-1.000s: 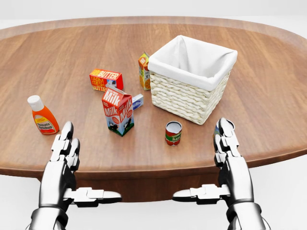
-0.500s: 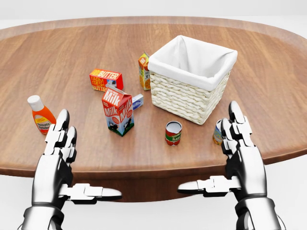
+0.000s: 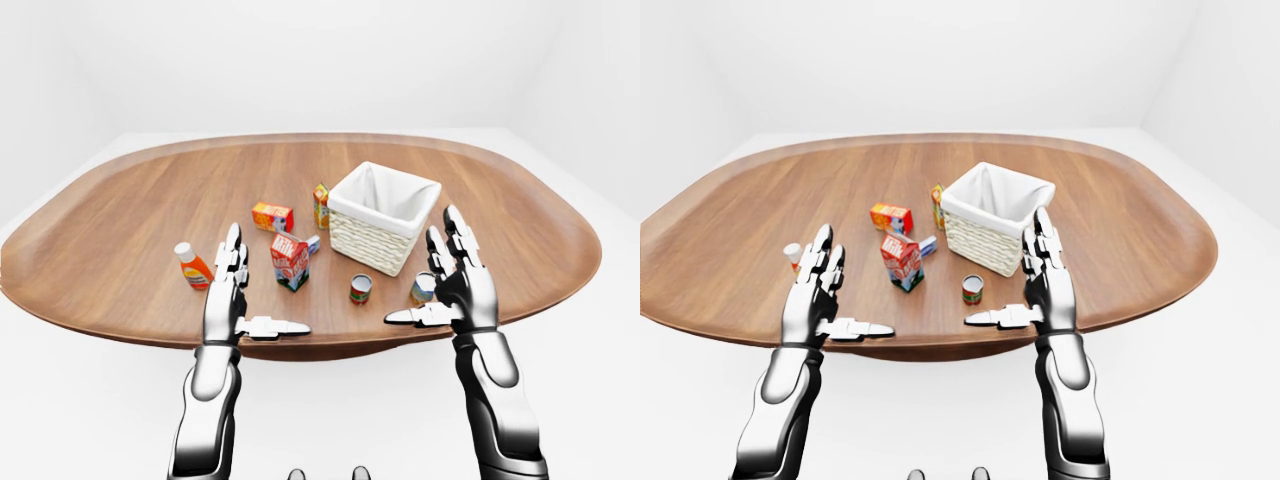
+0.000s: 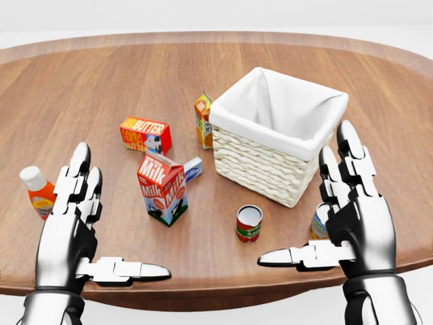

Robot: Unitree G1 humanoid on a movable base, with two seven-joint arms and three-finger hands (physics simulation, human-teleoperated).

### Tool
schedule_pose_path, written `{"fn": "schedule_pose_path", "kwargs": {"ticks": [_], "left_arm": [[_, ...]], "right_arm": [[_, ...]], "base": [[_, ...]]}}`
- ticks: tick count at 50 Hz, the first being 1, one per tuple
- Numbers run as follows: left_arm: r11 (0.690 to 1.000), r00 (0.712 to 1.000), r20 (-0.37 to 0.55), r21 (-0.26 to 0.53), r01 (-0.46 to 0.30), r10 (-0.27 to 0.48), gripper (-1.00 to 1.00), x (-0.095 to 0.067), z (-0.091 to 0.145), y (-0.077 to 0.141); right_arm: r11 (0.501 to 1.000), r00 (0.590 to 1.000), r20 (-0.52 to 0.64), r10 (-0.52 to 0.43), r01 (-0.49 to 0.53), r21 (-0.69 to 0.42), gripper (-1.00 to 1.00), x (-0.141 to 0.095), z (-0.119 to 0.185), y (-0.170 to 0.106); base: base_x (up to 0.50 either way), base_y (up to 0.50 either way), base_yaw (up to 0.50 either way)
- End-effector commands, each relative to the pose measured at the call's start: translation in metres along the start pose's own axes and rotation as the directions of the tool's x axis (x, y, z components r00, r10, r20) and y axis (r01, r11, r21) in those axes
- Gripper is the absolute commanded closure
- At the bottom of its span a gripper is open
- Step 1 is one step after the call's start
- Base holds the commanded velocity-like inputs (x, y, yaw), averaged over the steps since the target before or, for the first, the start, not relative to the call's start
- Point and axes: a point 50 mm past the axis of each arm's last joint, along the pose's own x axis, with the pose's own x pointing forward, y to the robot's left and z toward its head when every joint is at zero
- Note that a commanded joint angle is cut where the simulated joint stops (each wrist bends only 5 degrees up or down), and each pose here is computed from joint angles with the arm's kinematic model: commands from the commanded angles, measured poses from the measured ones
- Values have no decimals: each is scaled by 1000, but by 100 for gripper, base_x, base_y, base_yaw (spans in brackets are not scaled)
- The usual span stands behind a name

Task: Pick up the tomato sauce, and put it in the basket.

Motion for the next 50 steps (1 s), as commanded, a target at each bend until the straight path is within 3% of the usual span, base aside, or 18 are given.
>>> {"fn": "schedule_pose_path", "kwargs": {"ticks": [1,9,35,50], "left_arm": [[1000,1000,-7,3,3,-3,-100,1,-2,-1],[1000,1000,-7,3,6,-6,-100,1,-2,-2],[1000,1000,-2,4,8,-8,-100,0,-1,-3],[1000,1000,-3,3,11,-11,-100,0,-1,-4]], "right_arm": [[1000,1000,11,14,-14,14,-100,-1,2,1],[1000,999,-31,16,-16,-22,-100,-1,-6,2],[1000,999,-28,23,-23,-18,-100,-2,-6,3],[1000,1000,-9,18,-18,-8,-100,-3,-1,3]], "base": [[50,0,0],[12,-3,0],[-8,-49,0],[2,-3,0]]}}
